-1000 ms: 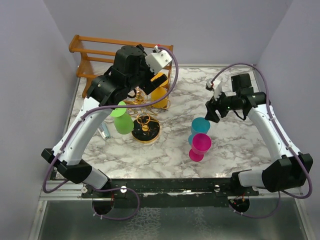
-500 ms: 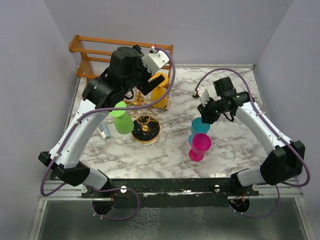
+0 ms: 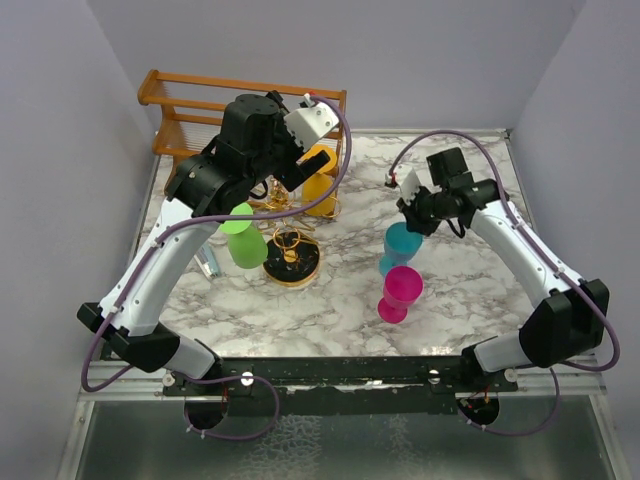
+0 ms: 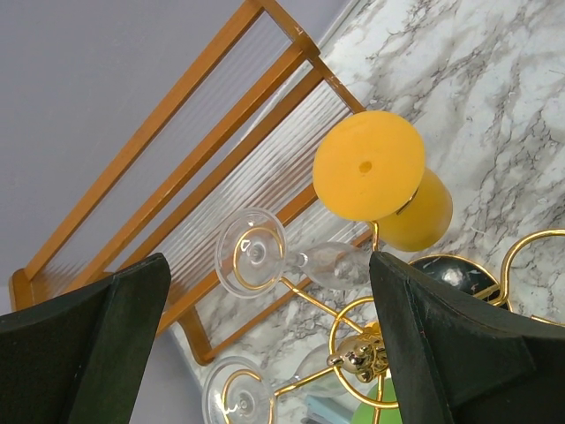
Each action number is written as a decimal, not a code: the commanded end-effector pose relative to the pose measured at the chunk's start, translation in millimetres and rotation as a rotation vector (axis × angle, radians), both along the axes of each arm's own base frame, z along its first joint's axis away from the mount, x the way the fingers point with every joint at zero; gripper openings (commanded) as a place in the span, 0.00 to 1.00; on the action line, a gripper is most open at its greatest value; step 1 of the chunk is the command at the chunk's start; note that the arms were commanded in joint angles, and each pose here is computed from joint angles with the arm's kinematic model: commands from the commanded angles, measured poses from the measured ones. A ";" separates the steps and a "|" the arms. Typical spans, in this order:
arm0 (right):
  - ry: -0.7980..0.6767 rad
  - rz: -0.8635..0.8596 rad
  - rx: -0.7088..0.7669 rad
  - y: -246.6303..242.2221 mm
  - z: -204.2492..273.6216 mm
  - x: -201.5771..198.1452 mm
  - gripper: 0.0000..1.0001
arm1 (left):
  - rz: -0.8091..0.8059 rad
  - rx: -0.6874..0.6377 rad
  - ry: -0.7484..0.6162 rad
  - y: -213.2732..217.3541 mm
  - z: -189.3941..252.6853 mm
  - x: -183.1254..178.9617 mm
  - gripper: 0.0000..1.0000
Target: Place the wine glass upside down on the wine glass rack
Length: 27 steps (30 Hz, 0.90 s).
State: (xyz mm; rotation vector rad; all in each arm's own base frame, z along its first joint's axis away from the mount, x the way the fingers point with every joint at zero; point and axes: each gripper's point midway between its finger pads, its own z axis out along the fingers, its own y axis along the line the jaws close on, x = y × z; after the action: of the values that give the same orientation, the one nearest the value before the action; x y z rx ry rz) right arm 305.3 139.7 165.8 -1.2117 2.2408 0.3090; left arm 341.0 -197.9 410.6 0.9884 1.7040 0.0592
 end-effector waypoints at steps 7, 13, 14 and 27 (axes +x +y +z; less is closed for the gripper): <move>-0.543 -0.304 -0.145 -46.1 115.0 109.4 0.01 | 0.022 -0.086 -0.017 3.9 12.5 1.6 0.99; -0.751 -0.411 -0.103 -58.9 177.8 128.1 0.01 | -0.026 -0.179 0.032 0.4 16.5 2.2 0.99; -0.776 -0.422 -0.092 -59.4 188.4 129.5 0.01 | -0.044 -0.200 0.039 -1.6 19.0 1.1 0.99; -0.990 -0.244 0.263 -14.1 325.6 97.2 0.01 | -0.087 -0.541 0.085 -18.7 57.7 6.5 0.97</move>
State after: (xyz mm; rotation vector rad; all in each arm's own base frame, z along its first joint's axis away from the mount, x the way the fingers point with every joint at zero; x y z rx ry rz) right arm 423.5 108.0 423.8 -0.7037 1.5820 -0.2124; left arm 346.7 -207.4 426.3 0.8014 1.7168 -0.3073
